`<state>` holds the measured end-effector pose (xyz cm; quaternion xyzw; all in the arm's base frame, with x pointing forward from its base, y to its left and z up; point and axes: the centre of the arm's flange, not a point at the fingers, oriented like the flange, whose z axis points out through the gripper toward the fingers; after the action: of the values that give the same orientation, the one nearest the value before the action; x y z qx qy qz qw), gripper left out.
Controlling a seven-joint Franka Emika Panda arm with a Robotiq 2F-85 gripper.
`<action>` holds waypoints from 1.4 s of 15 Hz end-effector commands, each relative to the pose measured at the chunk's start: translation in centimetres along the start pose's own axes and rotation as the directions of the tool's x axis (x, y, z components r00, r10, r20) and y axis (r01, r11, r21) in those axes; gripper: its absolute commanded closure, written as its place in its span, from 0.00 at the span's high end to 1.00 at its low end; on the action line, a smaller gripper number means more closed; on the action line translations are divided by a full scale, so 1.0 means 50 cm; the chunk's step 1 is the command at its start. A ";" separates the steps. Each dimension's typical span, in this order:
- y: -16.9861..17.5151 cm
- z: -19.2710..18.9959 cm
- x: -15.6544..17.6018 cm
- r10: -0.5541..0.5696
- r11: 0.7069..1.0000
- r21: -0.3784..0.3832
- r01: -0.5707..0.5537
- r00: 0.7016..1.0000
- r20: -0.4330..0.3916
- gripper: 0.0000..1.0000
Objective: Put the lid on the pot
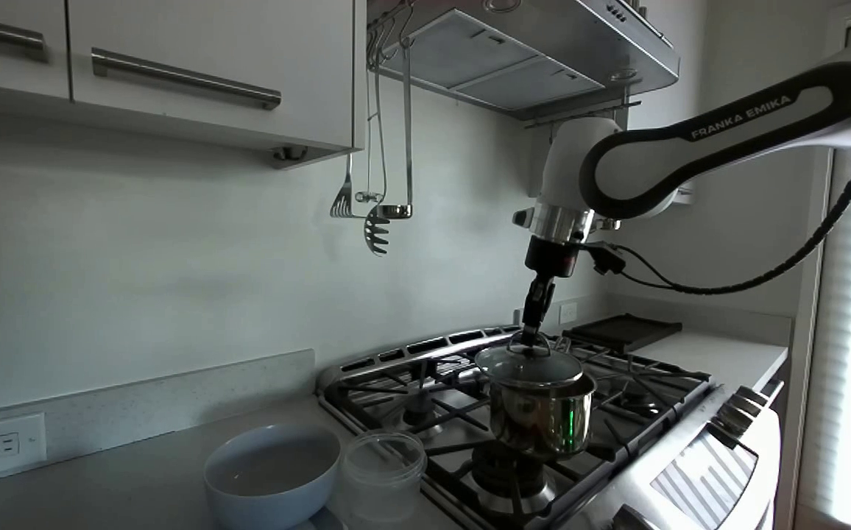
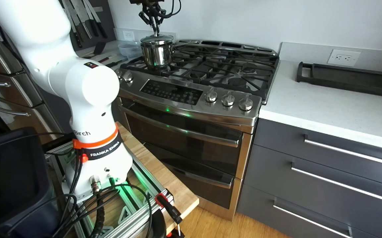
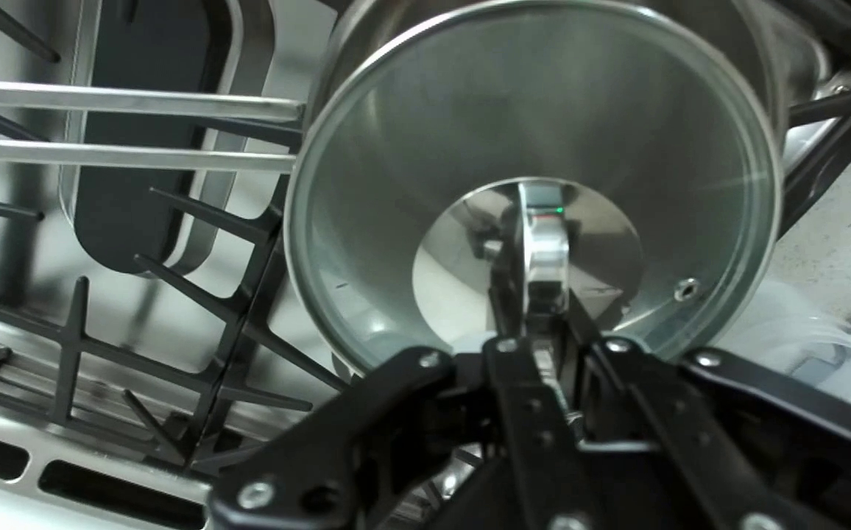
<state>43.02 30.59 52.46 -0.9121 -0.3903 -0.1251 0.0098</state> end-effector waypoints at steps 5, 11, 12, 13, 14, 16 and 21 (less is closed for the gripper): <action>0.009 0.004 -0.044 0.038 0.999 0.002 -0.038 0.999 0.016 0.04; 0.001 0.019 -0.034 0.014 0.999 0.034 -0.014 1.000 0.004 0.04; -0.001 0.021 -0.033 0.007 0.999 0.041 -0.007 1.000 0.006 0.04; -0.001 0.022 -0.034 0.001 0.999 0.038 -0.001 1.000 0.015 0.04; -0.001 0.024 -0.034 -0.008 0.999 0.039 0.007 1.000 0.021 0.04; -0.002 0.027 -0.038 -0.024 0.999 0.042 0.022 0.999 0.048 0.04; -0.003 0.030 -0.047 -0.026 0.999 0.039 0.023 0.995 0.092 0.04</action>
<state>42.58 29.77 51.71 -0.9119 -0.3966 -0.1052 0.0114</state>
